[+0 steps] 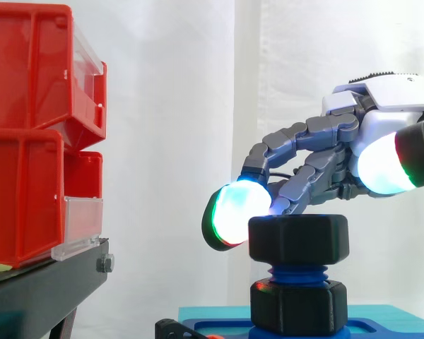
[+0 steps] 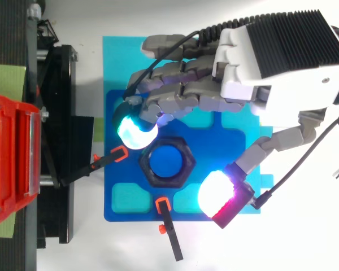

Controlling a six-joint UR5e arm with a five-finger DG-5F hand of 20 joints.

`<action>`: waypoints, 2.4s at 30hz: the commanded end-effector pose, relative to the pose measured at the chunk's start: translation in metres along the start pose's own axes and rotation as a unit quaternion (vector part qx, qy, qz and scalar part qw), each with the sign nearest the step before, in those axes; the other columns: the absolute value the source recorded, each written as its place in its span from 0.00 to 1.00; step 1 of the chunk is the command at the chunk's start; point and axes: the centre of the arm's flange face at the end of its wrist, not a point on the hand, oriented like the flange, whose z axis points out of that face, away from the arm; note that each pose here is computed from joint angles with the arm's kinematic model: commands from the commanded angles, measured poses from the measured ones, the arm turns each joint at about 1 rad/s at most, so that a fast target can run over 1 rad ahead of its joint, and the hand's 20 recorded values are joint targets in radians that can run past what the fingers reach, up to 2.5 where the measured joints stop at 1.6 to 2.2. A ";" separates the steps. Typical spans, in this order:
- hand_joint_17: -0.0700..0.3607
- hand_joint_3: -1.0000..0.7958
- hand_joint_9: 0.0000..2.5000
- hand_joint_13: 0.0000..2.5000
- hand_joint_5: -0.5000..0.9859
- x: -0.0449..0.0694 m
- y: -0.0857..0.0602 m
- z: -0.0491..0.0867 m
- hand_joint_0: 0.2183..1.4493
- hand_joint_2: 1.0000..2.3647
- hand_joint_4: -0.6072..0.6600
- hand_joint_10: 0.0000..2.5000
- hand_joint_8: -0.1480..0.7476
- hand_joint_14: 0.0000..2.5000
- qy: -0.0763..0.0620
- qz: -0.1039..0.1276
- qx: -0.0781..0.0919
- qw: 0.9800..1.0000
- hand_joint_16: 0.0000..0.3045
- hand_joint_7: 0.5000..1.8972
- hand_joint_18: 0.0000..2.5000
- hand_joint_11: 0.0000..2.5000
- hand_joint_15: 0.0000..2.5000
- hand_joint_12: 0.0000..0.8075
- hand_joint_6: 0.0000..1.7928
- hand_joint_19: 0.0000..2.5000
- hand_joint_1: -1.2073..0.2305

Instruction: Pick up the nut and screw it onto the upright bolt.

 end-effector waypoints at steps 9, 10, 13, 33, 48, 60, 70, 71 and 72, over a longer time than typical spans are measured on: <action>0.32 0.28 0.36 0.18 0.31 -0.003 -0.003 -0.002 0.22 0.00 0.61 0.00 0.43 0.00 0.001 0.000 0.001 1.000 0.10 0.27 0.02 0.00 0.00 0.38 0.28 0.00 0.43; 0.32 0.28 0.38 0.18 0.32 -0.002 -0.003 -0.002 0.22 0.00 0.61 0.00 0.43 0.00 0.002 0.000 0.001 1.000 0.10 0.28 0.02 0.00 0.00 0.38 0.28 0.00 0.43; 0.31 0.28 0.40 0.19 0.33 -0.002 -0.004 -0.002 0.22 0.00 0.61 0.00 0.43 0.00 0.003 0.000 0.000 1.000 0.10 0.31 0.03 0.00 0.00 0.37 0.28 0.00 0.43; 0.27 0.28 0.60 0.31 0.38 -0.013 -0.018 -0.011 0.24 0.00 0.56 0.00 0.34 0.00 0.008 -0.001 0.004 1.000 0.07 0.46 0.14 0.03 0.00 0.32 0.28 0.00 0.46; 0.25 0.28 0.67 0.34 0.40 -0.030 -0.009 -0.015 0.25 0.00 0.54 0.00 0.28 0.00 -0.005 -0.020 0.005 1.000 0.06 0.49 0.18 0.01 0.00 0.28 0.28 0.00 0.46; 0.28 0.28 0.59 0.33 0.35 -0.061 0.006 -0.028 0.23 0.00 0.63 0.00 0.41 0.00 -0.010 -0.020 0.010 1.000 0.07 0.38 0.18 0.02 0.00 0.32 0.28 0.00 0.48; 0.37 0.28 0.43 0.25 0.26 -0.065 0.013 -0.019 0.21 0.00 0.63 0.00 0.46 0.00 -0.028 -0.023 0.004 0.999 0.13 0.12 0.13 0.00 0.00 0.41 0.28 0.00 0.47; 0.37 0.28 0.42 0.24 0.25 -0.065 0.013 -0.018 0.21 0.00 0.62 0.00 0.45 0.00 -0.030 -0.024 0.001 0.999 0.13 0.11 0.13 0.00 0.00 0.42 0.28 0.00 0.48; 0.37 0.28 0.41 0.24 0.25 -0.059 0.011 -0.016 0.21 0.00 0.62 0.00 0.46 0.00 -0.029 -0.023 0.000 0.999 0.13 0.11 0.12 0.00 0.00 0.42 0.28 0.00 0.47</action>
